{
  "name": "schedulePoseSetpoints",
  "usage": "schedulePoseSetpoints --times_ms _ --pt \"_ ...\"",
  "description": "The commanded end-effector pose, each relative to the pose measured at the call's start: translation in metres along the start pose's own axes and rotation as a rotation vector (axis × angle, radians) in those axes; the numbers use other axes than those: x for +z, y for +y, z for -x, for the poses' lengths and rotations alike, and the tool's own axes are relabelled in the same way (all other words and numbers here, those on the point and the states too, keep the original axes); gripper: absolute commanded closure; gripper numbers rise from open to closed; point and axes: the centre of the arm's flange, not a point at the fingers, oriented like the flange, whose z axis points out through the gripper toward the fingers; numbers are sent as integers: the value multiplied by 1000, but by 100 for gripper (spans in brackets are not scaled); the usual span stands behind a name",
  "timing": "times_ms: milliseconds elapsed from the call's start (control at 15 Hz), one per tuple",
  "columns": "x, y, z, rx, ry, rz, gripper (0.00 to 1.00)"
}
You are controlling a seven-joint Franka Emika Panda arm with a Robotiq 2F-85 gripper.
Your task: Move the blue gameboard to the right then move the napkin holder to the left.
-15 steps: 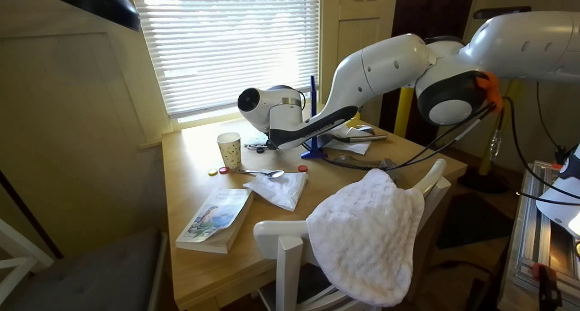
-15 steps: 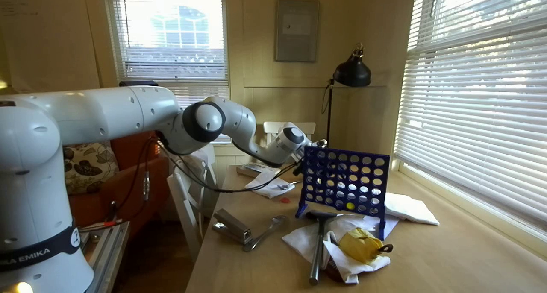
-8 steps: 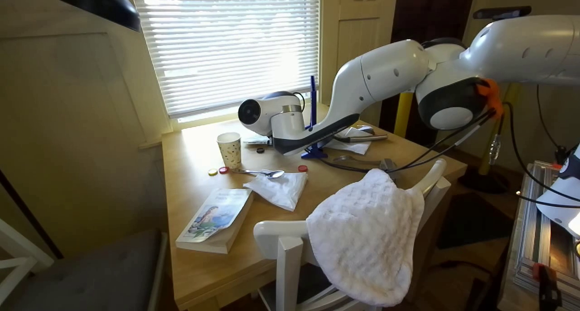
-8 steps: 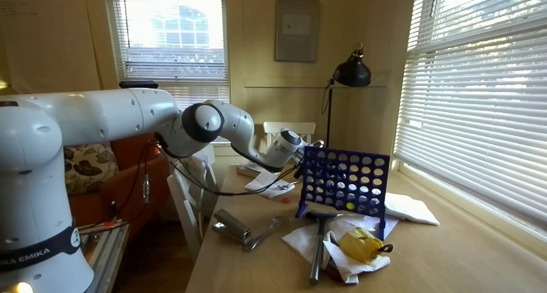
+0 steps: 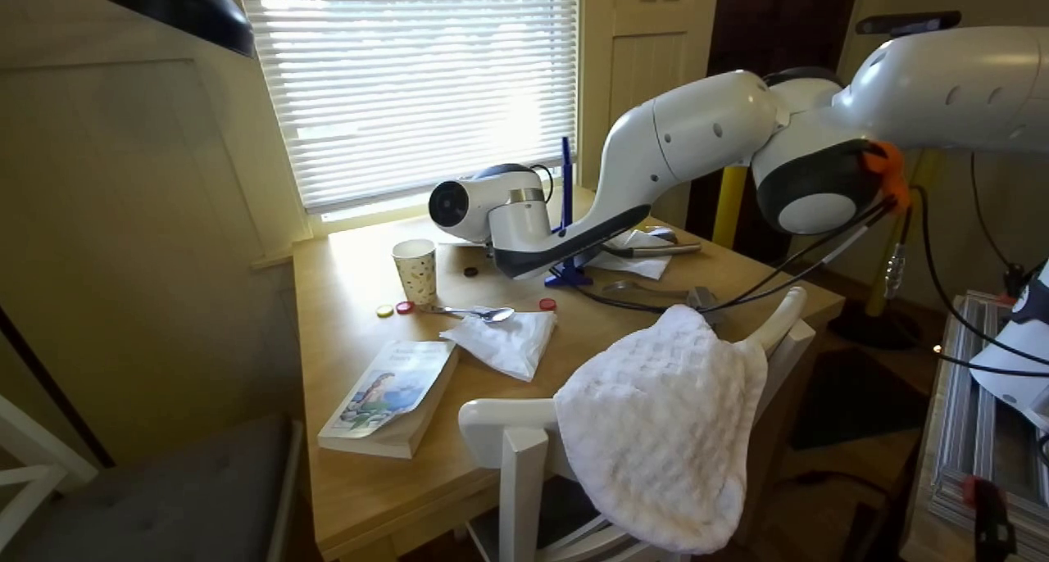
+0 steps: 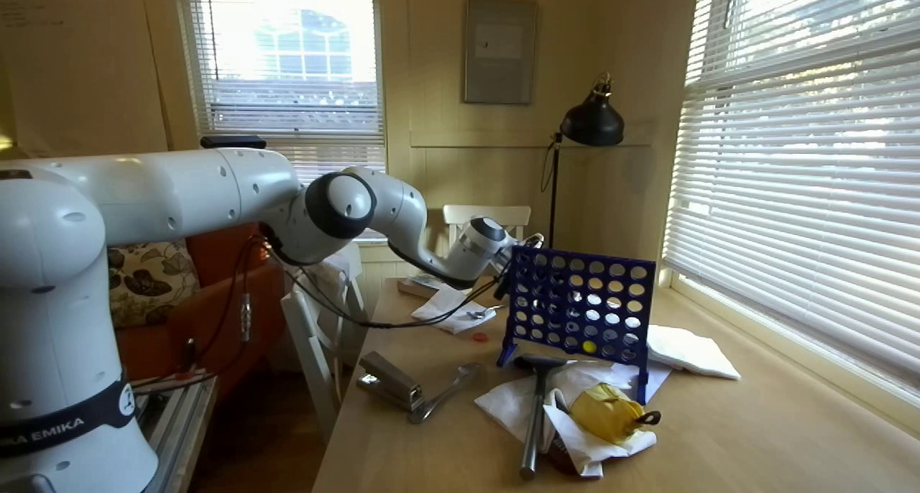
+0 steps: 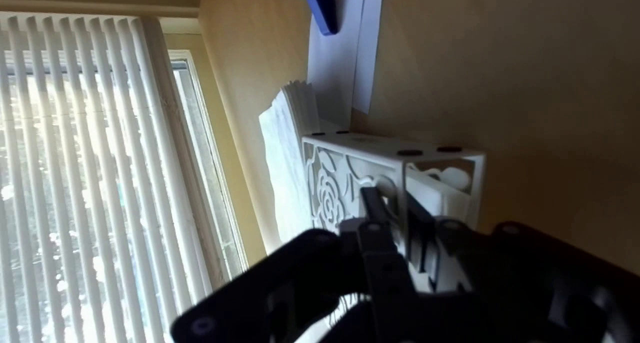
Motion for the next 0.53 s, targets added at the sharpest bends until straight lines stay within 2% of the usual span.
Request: schedulePoseSetpoints --times_ms 0,200,467 --pt "2 2 -11 65 -32 56 100" --pt "-21 14 1 227 -46 120 99" --pt "-60 21 7 395 25 205 99"
